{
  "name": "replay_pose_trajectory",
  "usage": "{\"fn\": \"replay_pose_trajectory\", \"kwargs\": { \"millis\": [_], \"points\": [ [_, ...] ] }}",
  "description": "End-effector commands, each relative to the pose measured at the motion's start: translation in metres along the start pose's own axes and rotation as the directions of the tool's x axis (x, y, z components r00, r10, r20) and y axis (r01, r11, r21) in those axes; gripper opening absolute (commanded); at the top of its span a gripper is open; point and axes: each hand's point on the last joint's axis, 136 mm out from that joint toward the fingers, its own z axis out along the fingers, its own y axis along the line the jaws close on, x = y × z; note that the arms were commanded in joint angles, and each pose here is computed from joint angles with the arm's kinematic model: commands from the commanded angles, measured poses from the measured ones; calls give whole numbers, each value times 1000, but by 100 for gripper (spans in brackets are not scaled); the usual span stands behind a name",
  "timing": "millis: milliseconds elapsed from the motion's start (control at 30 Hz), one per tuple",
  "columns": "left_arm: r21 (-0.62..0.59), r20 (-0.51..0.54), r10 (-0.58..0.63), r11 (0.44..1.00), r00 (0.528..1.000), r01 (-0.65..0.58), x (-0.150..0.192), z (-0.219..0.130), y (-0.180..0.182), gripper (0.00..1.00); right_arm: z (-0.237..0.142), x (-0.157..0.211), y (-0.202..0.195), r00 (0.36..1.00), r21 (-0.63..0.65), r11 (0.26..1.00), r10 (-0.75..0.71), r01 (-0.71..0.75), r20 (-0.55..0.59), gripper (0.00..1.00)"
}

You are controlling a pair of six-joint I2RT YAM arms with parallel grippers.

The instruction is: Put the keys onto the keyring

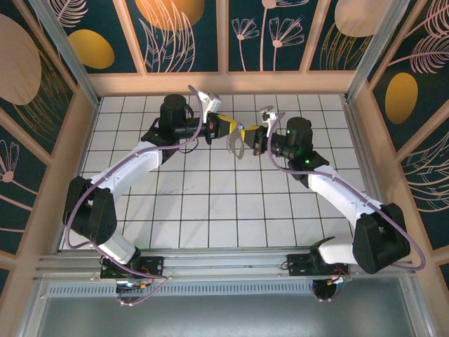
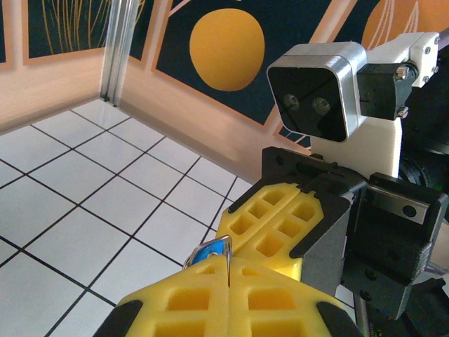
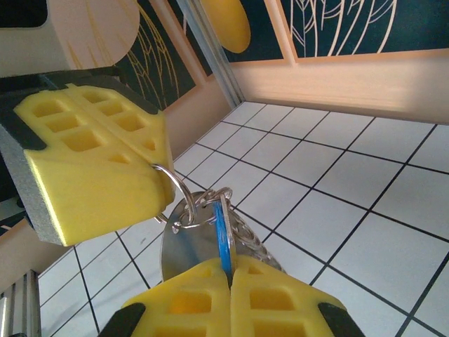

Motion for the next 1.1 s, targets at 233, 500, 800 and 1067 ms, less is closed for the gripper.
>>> {"fn": "replay_pose_trajectory", "kwargs": {
  "millis": [233, 500, 800, 1067],
  "points": [
    [44, 32, 40, 998, 999, -42, -16, 1, -13, 0, -21, -28, -5, 995, 33, 999, -22, 19, 94, 0],
    [44, 30, 33, 998, 999, -34, -14, 1, -12, 0, -19, -29, -7, 995, 41, 999, -17, 13, 94, 0],
    [-61, 102, 18, 998, 995, -12, -20, -5, 1, 36, -11, -30, -24, 999, 96, 995, -14, 10, 47, 0],
    [-228, 202, -1, 973, 979, 48, -28, -23, 22, 44, 2, -18, -52, 1000, 140, 990, 17, -17, -1, 0]
  ]
}}
